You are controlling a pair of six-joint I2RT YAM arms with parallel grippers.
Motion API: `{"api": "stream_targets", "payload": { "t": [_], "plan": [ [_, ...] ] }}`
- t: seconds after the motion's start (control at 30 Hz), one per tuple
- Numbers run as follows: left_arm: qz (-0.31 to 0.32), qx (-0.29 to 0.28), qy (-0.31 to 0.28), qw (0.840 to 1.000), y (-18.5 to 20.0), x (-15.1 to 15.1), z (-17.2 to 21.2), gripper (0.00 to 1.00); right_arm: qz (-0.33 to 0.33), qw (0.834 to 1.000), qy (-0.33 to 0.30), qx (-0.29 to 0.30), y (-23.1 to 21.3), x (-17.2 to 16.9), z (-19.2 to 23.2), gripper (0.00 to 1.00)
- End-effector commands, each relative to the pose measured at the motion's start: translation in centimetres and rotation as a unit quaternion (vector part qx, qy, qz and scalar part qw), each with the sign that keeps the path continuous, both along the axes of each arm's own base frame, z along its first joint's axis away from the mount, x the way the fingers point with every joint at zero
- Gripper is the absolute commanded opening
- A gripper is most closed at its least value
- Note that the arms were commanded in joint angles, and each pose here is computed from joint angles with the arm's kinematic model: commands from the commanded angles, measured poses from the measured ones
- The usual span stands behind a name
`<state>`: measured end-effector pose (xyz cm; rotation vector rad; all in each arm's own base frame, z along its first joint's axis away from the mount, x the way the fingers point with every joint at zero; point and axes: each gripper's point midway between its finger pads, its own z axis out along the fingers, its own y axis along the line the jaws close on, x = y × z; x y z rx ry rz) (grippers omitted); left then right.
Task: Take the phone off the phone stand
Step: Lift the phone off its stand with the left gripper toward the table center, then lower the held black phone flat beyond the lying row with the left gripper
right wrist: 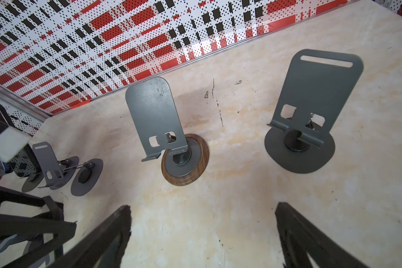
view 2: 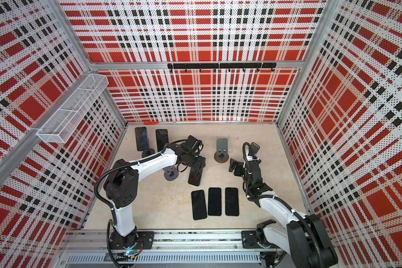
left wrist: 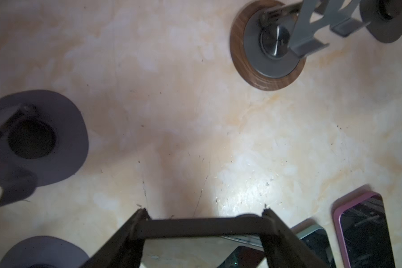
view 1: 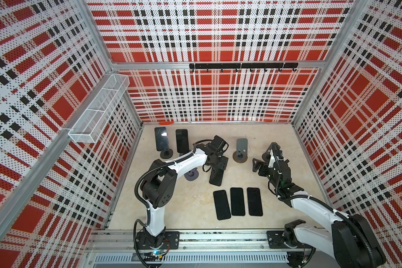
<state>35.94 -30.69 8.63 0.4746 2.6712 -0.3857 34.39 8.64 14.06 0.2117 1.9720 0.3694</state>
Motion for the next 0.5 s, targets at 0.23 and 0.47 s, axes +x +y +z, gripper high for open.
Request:
{"api": "stream_targets", "payload": {
  "t": [0.23, 0.47],
  "plan": [
    [0.002, -0.039, -0.007, 0.999, -2.8, 1.1, -1.6, 0.59, 0.0, 1.0, -0.004, 0.001, 0.1, 0.0, 0.1, 1.0],
    [0.019, -0.065, 0.012, 0.998, -4.1, 0.2, -3.1, 0.59, 0.003, 1.0, 0.001, 0.003, 0.2, 0.1, -0.1, 1.0]
  ]
}}
